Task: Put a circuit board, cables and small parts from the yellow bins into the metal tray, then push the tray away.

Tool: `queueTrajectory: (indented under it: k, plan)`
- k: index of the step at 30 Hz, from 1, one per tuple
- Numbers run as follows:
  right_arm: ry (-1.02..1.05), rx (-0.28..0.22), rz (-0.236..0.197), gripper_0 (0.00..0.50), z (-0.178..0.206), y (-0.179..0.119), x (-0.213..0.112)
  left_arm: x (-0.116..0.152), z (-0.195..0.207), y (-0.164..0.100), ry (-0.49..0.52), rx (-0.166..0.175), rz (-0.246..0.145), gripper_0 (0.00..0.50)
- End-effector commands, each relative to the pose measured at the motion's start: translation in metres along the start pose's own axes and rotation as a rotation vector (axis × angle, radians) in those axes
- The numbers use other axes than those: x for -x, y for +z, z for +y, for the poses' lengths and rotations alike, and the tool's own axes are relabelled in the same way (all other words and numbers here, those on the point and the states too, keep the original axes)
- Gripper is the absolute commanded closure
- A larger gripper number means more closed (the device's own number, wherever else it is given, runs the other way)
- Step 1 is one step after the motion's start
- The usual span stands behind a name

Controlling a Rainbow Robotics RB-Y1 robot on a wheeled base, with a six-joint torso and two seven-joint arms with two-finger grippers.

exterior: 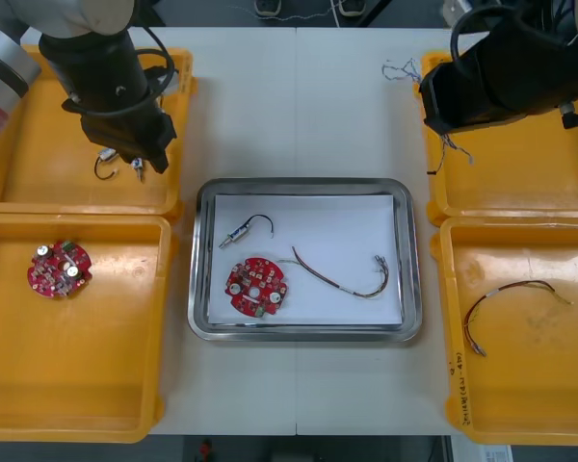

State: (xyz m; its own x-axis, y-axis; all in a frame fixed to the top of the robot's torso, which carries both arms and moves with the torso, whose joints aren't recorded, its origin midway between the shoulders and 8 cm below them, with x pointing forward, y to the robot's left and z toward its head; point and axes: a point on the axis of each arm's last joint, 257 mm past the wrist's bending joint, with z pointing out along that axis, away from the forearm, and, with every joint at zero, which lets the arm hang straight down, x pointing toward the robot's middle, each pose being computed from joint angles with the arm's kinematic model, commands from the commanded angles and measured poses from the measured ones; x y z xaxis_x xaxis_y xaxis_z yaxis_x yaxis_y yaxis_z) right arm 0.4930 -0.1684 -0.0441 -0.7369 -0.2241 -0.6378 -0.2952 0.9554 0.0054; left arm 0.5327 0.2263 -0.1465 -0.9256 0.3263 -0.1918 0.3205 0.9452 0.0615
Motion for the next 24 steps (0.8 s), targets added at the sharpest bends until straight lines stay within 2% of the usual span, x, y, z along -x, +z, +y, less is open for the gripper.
queueTrajectory:
  k: [1, 7, 11, 15, 21, 24]
  plan:
    - [-0.258, -0.028, 0.021, 0.500, 0.007, 0.000, -0.019, 0.021, 0.034, -0.041, 0.093, 0.041, -0.074, 0.000]
    - [-0.545, -0.022, 0.081, 0.500, 0.023, 0.013, -0.041, 0.027, 0.058, -0.037, 0.130, 0.080, -0.081, 0.000]
    - [-0.673, -0.025, 0.115, 0.500, 0.027, 0.022, -0.051, 0.031, 0.074, -0.035, 0.177, 0.116, -0.092, 0.000]
    - [-0.794, -0.028, 0.142, 0.500, 0.034, 0.032, -0.060, 0.035, 0.083, -0.031, 0.208, 0.134, -0.103, 0.000]
    - [-0.938, -0.031, 0.132, 0.500, 0.046, 0.050, -0.059, 0.039, 0.094, -0.021, 0.244, 0.140, -0.119, 0.000]
    - [-1.004, -0.015, 0.108, 0.500, 0.054, 0.063, -0.053, 0.042, 0.104, -0.017, 0.278, 0.158, -0.129, 0.000]
